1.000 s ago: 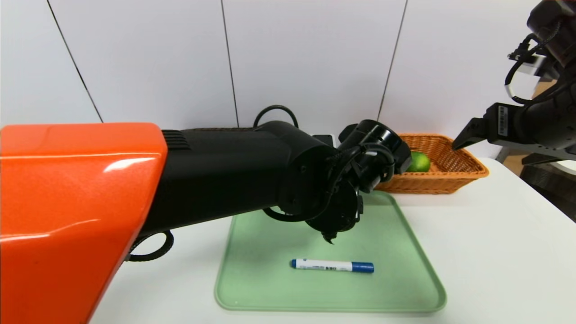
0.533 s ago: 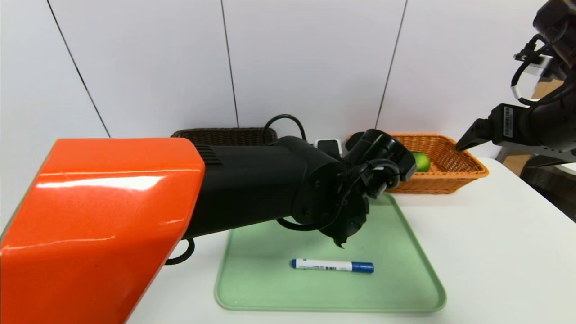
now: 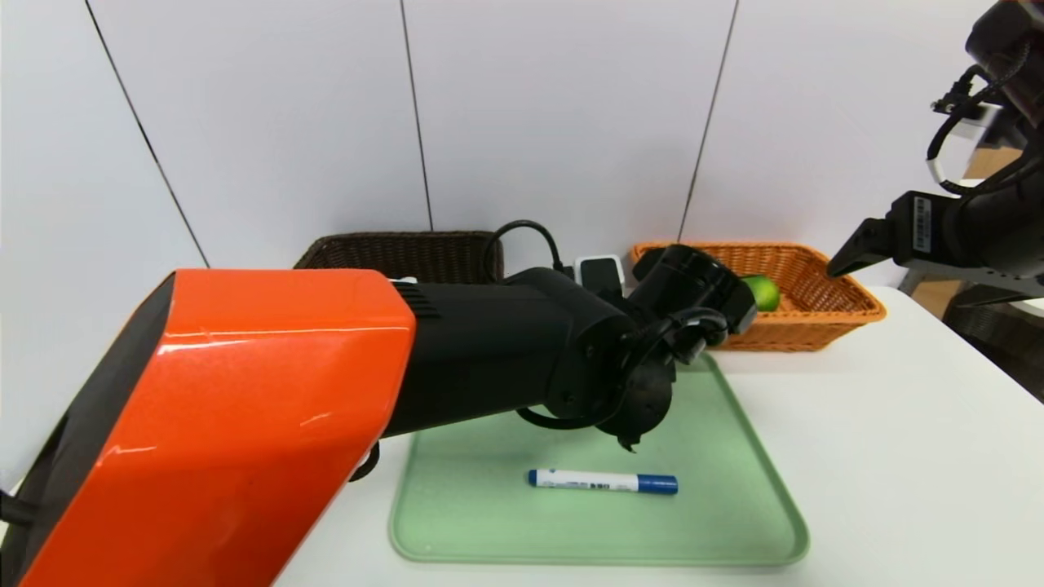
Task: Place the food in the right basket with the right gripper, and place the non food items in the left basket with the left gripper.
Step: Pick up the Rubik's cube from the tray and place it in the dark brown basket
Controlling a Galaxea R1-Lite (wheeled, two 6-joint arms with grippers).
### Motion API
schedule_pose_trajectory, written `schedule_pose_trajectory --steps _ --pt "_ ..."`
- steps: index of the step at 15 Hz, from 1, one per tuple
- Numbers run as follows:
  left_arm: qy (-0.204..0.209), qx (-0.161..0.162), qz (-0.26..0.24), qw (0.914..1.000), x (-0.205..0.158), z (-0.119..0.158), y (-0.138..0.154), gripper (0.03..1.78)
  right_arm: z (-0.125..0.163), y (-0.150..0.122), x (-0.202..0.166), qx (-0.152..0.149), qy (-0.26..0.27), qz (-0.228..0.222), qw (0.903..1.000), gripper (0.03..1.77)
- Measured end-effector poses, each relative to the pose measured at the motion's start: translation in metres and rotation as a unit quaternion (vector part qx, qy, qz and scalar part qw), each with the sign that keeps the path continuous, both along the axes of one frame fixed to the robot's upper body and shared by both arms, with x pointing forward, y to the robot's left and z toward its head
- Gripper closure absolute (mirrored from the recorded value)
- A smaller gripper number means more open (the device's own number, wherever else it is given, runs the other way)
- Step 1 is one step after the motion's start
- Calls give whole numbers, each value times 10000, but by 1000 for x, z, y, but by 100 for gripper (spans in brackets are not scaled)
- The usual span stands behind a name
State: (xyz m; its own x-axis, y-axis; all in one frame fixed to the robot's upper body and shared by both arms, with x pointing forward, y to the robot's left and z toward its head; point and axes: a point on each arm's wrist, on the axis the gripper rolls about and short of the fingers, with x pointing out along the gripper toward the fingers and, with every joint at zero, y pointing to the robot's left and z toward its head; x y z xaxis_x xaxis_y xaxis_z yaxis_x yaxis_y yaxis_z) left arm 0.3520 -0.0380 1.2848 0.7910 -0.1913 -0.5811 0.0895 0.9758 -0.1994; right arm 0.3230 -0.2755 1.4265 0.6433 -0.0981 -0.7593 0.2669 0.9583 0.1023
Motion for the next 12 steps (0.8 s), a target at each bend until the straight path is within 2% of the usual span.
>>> schedule_pose_trajectory --steps 12 --pt "-15 196 111 9997 19 -25 -3 12 -1 0 -1 -14 14 3 10000 10"
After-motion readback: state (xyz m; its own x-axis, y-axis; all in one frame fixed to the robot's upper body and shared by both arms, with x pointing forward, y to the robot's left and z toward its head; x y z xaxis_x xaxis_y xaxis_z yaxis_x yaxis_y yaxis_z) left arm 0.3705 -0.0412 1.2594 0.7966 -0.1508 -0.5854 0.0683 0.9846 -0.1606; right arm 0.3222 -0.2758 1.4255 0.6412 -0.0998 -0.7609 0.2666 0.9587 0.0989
